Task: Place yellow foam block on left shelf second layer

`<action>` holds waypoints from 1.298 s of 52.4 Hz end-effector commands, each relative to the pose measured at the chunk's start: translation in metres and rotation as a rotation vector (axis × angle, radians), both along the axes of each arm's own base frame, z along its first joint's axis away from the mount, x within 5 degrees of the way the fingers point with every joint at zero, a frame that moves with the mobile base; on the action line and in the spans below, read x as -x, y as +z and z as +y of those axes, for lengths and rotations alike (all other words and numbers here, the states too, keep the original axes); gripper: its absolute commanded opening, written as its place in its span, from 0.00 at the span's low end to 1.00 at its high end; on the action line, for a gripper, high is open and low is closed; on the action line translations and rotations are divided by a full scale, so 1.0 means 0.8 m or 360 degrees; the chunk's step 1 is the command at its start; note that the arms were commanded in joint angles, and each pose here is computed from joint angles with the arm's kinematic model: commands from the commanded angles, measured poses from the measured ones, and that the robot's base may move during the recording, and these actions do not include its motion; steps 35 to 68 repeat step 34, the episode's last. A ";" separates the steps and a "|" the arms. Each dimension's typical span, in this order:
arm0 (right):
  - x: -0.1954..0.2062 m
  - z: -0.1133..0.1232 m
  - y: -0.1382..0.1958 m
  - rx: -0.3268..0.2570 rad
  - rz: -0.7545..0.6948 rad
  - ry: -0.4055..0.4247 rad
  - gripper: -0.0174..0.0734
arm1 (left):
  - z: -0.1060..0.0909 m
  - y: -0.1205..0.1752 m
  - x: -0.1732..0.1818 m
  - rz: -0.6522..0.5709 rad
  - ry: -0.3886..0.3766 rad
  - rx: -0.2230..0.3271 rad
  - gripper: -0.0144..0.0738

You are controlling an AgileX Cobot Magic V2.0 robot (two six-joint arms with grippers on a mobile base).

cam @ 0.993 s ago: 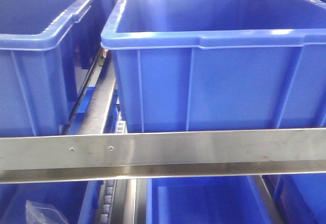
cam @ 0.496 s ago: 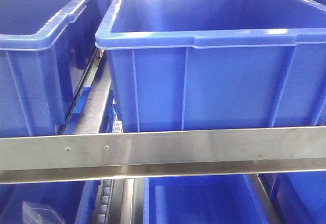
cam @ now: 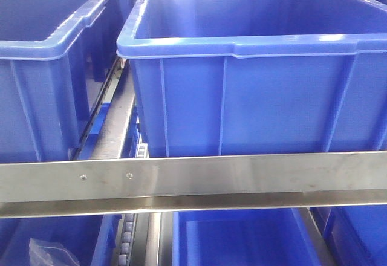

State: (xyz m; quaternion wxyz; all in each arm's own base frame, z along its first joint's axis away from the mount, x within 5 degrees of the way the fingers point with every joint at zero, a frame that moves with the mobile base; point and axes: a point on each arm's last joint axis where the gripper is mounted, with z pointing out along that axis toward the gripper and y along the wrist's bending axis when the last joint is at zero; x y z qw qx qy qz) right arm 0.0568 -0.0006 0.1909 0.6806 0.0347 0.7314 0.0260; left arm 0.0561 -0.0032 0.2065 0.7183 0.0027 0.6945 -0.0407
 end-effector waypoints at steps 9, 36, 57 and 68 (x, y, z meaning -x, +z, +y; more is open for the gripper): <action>0.003 0.000 0.019 0.0009 -0.0194 -0.0012 0.23 | -0.001 -0.001 -0.001 -0.0084 -0.0019 0.0008 0.32; 0.003 0.000 0.019 0.0009 -0.0194 -0.0012 0.23 | -0.001 -0.001 -0.001 -0.0084 -0.0019 0.0008 0.32; 0.003 0.000 0.019 0.0009 -0.0194 -0.0012 0.23 | -0.001 -0.001 -0.001 -0.0084 -0.0019 0.0008 0.32; 0.003 0.000 0.019 0.0009 -0.0194 -0.0012 0.23 | -0.001 -0.001 -0.001 -0.0084 -0.0019 0.0008 0.32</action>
